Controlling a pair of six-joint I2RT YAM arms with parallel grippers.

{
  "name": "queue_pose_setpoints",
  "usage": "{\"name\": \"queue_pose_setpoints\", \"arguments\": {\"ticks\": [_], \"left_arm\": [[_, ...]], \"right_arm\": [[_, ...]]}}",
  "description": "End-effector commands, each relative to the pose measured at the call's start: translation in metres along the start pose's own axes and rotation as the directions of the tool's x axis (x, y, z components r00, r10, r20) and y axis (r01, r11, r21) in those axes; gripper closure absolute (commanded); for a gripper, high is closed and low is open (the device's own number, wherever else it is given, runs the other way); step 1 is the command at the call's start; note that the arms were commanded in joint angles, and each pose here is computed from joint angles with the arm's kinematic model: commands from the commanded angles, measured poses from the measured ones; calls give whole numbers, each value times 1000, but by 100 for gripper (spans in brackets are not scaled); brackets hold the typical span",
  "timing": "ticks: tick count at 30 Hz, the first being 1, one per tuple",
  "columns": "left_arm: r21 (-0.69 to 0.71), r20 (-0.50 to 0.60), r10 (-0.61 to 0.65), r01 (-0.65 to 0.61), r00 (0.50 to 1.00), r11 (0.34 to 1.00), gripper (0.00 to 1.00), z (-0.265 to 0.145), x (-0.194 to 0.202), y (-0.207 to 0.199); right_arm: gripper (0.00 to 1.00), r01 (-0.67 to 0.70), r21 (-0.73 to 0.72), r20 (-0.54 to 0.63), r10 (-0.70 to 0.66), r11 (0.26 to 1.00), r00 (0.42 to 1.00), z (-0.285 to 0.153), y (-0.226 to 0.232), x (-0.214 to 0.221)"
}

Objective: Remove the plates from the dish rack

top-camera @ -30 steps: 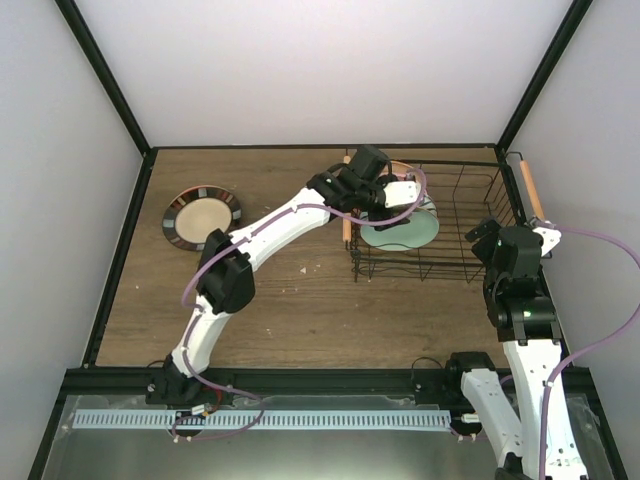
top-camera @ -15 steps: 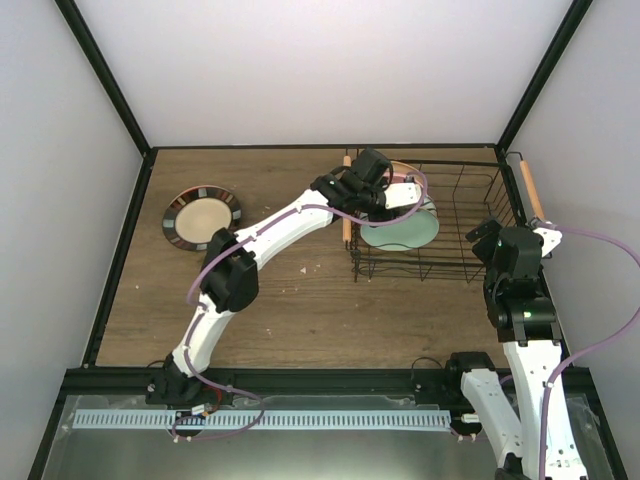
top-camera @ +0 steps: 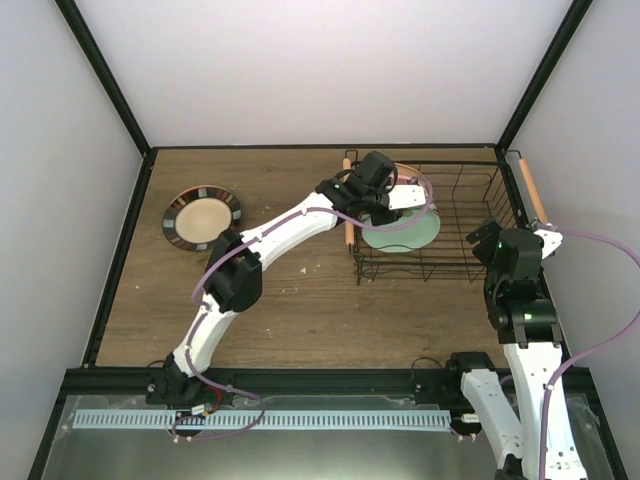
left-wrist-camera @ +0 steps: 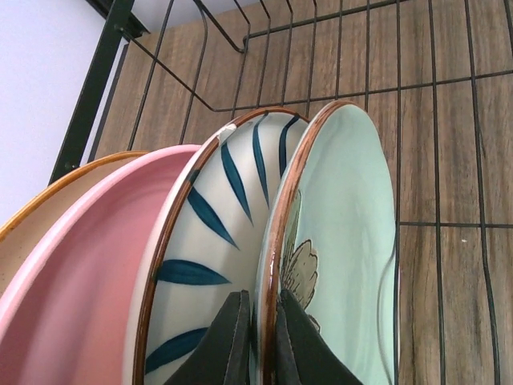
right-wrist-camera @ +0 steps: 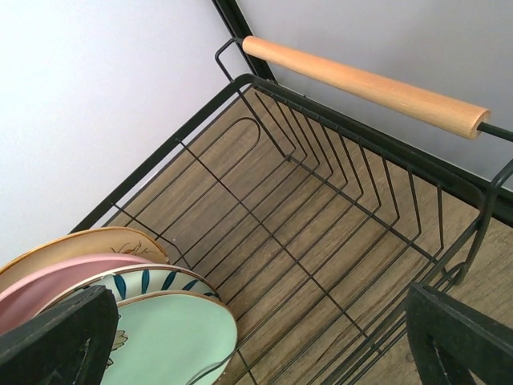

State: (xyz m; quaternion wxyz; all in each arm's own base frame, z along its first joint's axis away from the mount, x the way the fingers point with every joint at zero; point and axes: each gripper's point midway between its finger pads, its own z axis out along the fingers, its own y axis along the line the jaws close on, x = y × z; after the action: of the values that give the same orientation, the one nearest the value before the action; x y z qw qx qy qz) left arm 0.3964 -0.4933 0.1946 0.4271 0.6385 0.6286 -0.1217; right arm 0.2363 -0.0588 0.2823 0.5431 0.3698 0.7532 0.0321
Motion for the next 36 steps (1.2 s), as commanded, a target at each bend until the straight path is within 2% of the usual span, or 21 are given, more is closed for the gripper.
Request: {"name": "queue_pose_setpoints", "arguments": {"ticks": [1, 9, 17, 21, 30, 36], "left_arm": [[-82, 37, -3, 6, 999, 997, 96, -24, -34, 9], [-235, 50, 65, -51, 997, 971, 96, -62, -58, 34], [-297, 4, 153, -145, 988, 944, 96, -71, -50, 26], [-307, 10, 164, -153, 986, 940, 96, -78, -54, 22], [-374, 136, 162, -101, 977, 922, 96, -125, -100, 37], [-441, 256, 187, -57, 948, 896, 96, -166, -126, 46]], "right_arm": [[0, -30, 13, 38, 30, 999, 999, -7, -3, -11], [0, -39, 8, 23, 39, 999, 999, -4, -3, -6], [0, -45, -2, 5, 45, 999, 999, -1, -1, 0], [0, -49, -1, 0, 49, 999, 999, -1, -2, 1], [0, -61, 4, -13, 61, 998, 998, -2, -6, 7], [0, -68, 3, -20, 68, 998, 997, -1, -6, 9]]}}
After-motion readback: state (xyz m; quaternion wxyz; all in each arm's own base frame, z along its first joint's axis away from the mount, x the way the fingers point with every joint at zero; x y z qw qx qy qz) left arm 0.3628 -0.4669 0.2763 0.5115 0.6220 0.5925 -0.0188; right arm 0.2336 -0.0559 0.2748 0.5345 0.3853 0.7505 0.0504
